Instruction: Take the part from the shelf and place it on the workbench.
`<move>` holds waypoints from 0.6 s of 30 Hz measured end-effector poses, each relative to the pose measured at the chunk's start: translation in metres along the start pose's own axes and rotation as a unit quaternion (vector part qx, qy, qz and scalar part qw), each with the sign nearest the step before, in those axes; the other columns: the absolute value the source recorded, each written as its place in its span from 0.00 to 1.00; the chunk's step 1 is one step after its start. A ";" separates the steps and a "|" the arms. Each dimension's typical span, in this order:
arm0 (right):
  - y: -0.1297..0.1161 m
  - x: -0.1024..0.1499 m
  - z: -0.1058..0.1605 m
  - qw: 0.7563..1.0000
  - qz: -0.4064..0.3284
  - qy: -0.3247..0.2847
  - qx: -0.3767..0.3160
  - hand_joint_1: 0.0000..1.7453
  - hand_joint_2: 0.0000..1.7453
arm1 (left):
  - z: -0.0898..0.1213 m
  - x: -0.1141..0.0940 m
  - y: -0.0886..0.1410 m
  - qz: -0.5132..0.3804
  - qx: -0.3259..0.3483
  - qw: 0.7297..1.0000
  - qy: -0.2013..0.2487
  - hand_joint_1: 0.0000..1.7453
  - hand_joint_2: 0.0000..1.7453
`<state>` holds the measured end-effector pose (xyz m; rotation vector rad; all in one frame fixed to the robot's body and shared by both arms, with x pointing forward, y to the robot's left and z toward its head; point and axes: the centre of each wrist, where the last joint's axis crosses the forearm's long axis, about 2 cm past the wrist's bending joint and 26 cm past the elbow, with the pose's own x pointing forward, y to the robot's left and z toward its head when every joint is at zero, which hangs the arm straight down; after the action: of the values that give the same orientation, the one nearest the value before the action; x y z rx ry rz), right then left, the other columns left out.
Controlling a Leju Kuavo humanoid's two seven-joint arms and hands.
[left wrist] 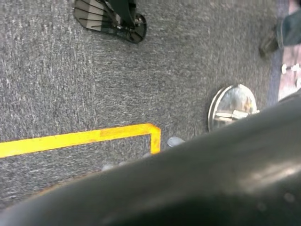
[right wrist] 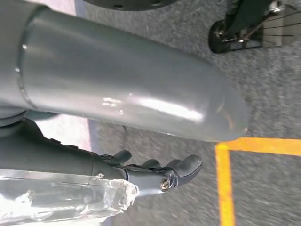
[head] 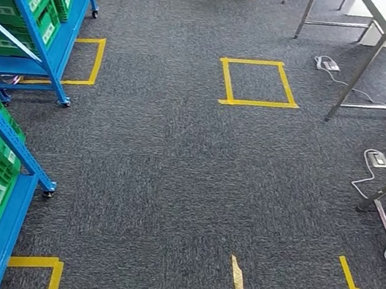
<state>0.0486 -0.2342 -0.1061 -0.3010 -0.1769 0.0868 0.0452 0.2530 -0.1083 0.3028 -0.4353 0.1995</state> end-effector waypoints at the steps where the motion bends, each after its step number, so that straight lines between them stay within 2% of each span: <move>1: 0.000 0.001 0.000 1.000 -0.002 -0.001 0.000 0.00 0.00 | 0.000 -0.001 0.000 0.001 0.001 1.000 0.000 0.00 0.00; 18: 0.000 -0.001 0.000 1.000 -0.008 -0.002 0.009 0.00 0.00 | 0.001 -0.001 -0.001 0.000 0.000 1.000 -0.018 0.00 0.00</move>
<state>0.0477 -0.2339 -0.1064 -0.2806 -0.1831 0.0737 0.0444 0.2522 -0.1084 0.3067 -0.4715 0.1941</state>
